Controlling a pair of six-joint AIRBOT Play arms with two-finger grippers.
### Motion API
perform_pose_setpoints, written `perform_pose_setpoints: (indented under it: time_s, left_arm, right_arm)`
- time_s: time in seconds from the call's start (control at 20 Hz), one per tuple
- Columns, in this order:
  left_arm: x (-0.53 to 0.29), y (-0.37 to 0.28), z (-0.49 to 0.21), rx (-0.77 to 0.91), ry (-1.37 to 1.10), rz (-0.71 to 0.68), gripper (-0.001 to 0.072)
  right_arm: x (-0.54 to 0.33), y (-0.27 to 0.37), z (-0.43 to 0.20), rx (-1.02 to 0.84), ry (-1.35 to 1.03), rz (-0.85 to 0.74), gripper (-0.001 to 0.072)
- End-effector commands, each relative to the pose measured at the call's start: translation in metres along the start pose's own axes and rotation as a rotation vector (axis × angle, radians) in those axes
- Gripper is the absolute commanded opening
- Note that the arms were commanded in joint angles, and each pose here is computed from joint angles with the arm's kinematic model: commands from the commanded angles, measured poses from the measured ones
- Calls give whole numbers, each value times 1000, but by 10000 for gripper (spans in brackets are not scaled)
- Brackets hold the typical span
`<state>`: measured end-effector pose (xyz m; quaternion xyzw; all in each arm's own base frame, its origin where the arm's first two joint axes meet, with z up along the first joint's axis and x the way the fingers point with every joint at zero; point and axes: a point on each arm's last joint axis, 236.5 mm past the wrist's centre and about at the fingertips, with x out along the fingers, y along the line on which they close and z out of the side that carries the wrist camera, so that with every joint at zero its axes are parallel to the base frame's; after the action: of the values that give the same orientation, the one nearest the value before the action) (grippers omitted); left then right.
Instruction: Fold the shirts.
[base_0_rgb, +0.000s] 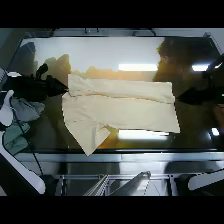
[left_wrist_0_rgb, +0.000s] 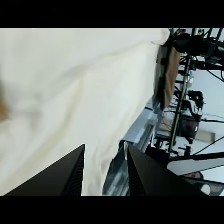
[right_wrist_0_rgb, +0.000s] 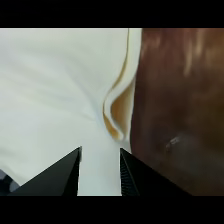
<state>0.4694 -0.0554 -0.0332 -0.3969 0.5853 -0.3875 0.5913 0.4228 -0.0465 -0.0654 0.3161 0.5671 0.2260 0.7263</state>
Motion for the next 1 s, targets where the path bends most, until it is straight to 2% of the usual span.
perform_pose_setpoints:
  time_s: [0.0,0.25,0.3,0.55,0.6,0.7,0.75,0.8,0.95]
  left_arm:
    - [-25,4,-44,-81,34,54,280]
    - [-27,27,-108,-193,-93,130,281]
    - [-27,31,-117,-216,-123,140,281]
    - [-9,38,-162,-313,-128,141,280]
    - [-5,39,-170,-330,-118,137,281]
    - [4,38,-184,-358,-103,125,281]
    - [7,38,-189,-368,-99,122,281]
    - [9,38,-193,-374,-96,119,282]
    - [13,39,-200,-383,-94,120,300]
  right_arm:
    - [-29,-10,-50,67,72,-76,295]
    - [-17,-22,-161,267,191,-105,312]
    - [-12,-27,-171,282,198,-121,391]
    - [25,-39,-175,267,124,-104,400]
    - [32,-31,-166,241,94,-57,336]
    - [40,-14,-143,227,15,36,301]
    - [41,-6,-135,230,-14,66,98]
    - [42,-1,-130,225,-29,84,20]
    - [43,2,-130,219,-25,86,19]
